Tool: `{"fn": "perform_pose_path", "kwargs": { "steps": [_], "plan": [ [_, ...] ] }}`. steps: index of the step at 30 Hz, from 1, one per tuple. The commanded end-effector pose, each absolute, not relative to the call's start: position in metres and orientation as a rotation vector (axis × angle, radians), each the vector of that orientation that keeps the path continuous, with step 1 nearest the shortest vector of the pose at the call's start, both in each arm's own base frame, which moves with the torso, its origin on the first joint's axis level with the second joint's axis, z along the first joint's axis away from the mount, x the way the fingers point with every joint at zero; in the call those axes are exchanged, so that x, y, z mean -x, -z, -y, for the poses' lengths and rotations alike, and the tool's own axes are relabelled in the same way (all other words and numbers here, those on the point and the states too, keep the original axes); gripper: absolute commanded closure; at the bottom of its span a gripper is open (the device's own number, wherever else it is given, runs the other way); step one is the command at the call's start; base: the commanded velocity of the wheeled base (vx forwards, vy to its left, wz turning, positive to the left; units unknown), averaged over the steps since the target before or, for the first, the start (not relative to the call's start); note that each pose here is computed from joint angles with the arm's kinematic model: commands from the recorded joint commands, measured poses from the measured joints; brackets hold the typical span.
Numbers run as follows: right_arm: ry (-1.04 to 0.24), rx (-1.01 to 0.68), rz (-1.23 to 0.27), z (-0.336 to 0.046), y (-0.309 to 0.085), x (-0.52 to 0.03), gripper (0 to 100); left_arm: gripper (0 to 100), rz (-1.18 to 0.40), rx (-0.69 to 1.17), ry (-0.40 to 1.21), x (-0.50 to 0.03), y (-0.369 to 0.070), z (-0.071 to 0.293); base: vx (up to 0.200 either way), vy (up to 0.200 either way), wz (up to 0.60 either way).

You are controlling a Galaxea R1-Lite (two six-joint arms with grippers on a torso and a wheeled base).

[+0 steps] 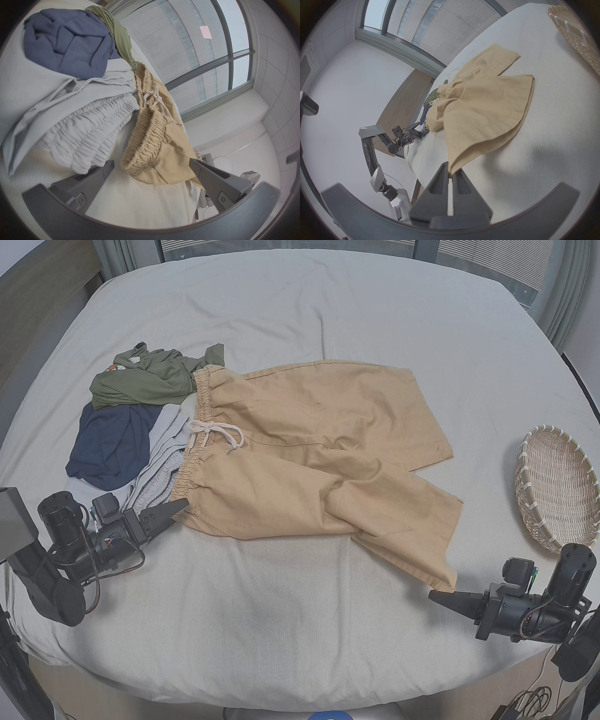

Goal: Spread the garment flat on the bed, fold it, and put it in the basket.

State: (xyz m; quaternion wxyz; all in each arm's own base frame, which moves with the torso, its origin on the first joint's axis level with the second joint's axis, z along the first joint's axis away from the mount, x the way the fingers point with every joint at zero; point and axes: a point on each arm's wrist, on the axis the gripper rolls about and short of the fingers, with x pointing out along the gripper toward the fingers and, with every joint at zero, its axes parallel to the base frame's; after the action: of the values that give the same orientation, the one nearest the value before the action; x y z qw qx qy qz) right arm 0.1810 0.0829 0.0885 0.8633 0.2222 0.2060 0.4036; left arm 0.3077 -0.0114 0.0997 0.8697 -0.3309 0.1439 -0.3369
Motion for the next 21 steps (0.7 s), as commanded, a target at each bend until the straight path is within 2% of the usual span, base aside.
{"fn": "perform_pose_path", "kwargs": {
  "steps": [1,2,15,19,21],
  "plan": [
    [-0.850,-0.465,-0.427,-0.083,-0.090,-0.181,100,0,-0.301,0.692,0.710,-0.314,-0.098,0.014,0.000,0.000,0.00],
    [-0.850,-0.465,-0.427,-0.083,-0.090,-0.181,100,100,-0.300,0.693,0.703,-0.315,-0.097,0.016,0.000,0.000,0.00],
    [-0.808,-0.474,-0.453,-0.076,-0.085,-0.180,100,100,-0.303,0.694,0.703,-0.309,-0.099,0.021,0.000,0.000,0.00],
    [-0.671,-0.534,-0.559,-0.060,-0.060,-0.199,100,100,-0.301,0.734,0.729,-0.272,-0.127,0.022,0.000,0.000,0.00],
    [-0.649,-0.544,-0.605,-0.055,-0.046,-0.205,100,100,-0.311,0.744,0.748,-0.260,-0.134,0.025,0.000,0.000,0.00]
  ]
}}
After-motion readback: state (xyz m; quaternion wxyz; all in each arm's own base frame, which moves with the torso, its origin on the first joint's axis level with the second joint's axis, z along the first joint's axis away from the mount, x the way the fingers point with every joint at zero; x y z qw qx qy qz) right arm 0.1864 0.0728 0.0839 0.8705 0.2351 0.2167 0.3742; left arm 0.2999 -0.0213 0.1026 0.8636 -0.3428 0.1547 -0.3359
